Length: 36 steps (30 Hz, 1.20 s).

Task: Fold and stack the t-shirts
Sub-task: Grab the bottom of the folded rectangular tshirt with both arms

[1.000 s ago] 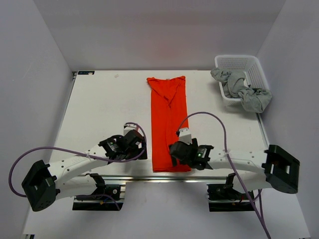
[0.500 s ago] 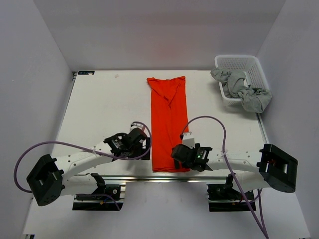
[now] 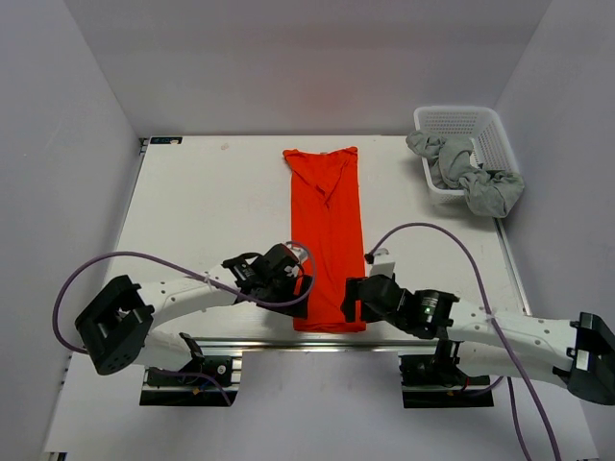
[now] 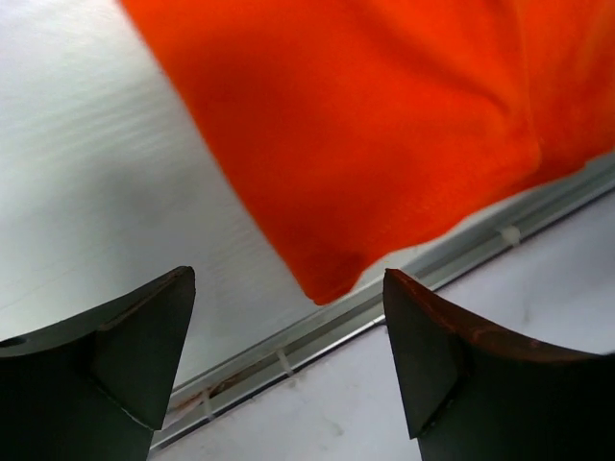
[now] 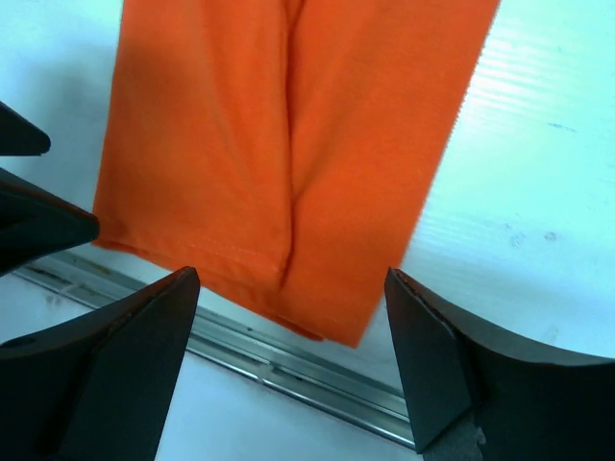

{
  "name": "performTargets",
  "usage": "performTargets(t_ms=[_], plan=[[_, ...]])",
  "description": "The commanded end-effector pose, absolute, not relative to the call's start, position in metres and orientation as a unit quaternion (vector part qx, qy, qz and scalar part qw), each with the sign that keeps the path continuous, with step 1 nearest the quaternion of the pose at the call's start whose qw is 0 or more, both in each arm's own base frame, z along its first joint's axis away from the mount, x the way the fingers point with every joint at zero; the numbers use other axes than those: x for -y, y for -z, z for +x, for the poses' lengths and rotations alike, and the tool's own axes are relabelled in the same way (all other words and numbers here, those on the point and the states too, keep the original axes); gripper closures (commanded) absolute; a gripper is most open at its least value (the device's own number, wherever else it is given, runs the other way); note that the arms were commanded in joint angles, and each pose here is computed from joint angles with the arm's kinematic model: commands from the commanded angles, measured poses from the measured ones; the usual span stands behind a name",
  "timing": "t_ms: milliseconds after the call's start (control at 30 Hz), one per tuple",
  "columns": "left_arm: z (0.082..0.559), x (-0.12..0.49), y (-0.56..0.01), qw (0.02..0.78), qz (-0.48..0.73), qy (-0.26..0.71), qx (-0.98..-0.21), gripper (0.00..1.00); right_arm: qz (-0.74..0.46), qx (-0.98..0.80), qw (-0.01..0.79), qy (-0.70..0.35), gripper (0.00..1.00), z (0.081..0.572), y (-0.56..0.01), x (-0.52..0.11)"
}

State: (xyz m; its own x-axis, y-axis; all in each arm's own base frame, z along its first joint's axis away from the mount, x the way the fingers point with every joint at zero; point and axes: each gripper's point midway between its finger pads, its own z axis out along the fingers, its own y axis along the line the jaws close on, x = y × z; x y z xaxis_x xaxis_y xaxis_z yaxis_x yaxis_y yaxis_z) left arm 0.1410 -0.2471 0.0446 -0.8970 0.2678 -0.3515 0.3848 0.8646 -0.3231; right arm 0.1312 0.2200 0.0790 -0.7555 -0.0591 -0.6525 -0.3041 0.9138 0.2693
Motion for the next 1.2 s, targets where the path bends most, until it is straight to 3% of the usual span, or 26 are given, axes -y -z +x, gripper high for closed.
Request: performTargets(t_ms=[0,233,367,433,667,833,867,933,967,1033,1167], plan=[[0.117,0.264,-0.047,0.112,0.207,0.258,-0.937,0.14,-0.081,-0.928,0.304,-0.198,0.22,0.118,-0.066,-0.208],[0.104,0.26,-0.031,0.082,0.211,0.244,-0.943,0.28,-0.097,-0.94,0.264,-0.191,0.24,0.109,-0.046,-0.208],[0.095,0.255,-0.023,0.068,0.197,0.232,-0.95,0.42,-0.108,-0.949,0.237,-0.175,0.27,0.105,-0.03,-0.208],[0.098,0.257,-0.021,0.076,0.192,0.233,-0.95,0.42,-0.095,-0.953,0.234,-0.167,0.32,0.107,-0.024,-0.205],[0.103,0.266,-0.018,0.088,0.194,0.231,-0.949,0.52,-0.093,-0.953,0.225,-0.183,0.36,0.107,-0.018,-0.205],[0.108,0.267,-0.014,0.09,0.197,0.218,-0.952,0.8,-0.099,-0.952,0.221,-0.187,0.43,0.108,-0.014,-0.206],[0.104,0.266,-0.013,0.085,0.201,0.214,-0.952,0.86,-0.101,-0.953,0.217,-0.188,0.54,0.106,-0.014,-0.206],[0.109,0.264,-0.013,0.095,0.198,0.203,-0.954,1.0,-0.107,-0.95,0.218,-0.196,0.68,0.106,-0.017,-0.208],[0.11,0.265,-0.016,0.098,0.198,0.206,-0.953,1.0,-0.11,-0.949,0.216,-0.2,0.74,0.105,-0.018,-0.21],[0.116,0.267,-0.022,0.118,0.196,0.212,-0.95,1.0,-0.131,-0.941,0.222,-0.218,0.75,0.104,-0.025,-0.215],[0.133,0.276,-0.046,0.174,0.194,0.23,-0.938,1.0,-0.15,-0.926,0.251,-0.24,0.95,0.114,-0.041,-0.226]])
